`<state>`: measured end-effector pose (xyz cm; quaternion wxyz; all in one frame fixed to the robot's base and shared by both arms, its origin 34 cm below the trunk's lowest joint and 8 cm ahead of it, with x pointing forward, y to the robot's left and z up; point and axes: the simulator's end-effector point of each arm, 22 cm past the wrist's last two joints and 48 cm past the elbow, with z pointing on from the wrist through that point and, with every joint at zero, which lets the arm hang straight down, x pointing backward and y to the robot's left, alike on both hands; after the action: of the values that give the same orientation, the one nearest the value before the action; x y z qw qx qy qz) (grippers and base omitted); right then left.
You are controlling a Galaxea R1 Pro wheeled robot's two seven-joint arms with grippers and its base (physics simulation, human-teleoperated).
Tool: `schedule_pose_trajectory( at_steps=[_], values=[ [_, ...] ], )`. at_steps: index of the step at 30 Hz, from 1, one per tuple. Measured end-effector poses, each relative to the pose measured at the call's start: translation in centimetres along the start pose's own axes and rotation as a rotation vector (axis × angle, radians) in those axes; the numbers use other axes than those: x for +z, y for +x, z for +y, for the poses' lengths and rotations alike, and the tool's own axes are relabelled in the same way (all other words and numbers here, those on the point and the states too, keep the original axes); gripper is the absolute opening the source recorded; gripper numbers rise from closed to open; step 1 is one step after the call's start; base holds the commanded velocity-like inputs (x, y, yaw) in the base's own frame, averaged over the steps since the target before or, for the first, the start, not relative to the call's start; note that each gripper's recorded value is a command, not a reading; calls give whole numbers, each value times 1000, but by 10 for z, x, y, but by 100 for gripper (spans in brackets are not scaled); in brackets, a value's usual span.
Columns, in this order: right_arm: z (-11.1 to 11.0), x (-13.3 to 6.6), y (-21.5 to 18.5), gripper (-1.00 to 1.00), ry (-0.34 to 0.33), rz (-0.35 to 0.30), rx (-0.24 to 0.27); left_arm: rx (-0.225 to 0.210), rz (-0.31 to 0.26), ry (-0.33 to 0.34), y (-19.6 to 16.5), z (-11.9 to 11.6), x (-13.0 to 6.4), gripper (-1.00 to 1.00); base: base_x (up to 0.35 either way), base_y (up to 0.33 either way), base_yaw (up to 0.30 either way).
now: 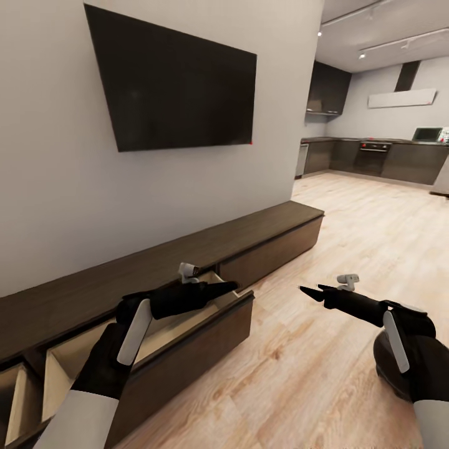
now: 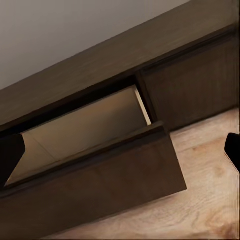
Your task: Place each of the two pumpkins and all three candles from the living room inside a cabinet in the living room (use any cabinet), then make sure every cabinet is closed, and position the cauldron so it is next to a table in the living room.
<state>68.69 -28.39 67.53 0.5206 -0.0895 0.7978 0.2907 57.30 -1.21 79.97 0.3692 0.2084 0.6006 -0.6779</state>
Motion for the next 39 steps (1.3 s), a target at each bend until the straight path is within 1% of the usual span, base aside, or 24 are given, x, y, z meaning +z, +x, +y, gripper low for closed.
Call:
schedule_pose_trajectory(
  at_steps=[39],
  values=[
    [13, -12, -22, 100, -10, -41, -24, 42, 1, 12, -8, -22, 3, 100, 0, 0, -225]
  ],
)
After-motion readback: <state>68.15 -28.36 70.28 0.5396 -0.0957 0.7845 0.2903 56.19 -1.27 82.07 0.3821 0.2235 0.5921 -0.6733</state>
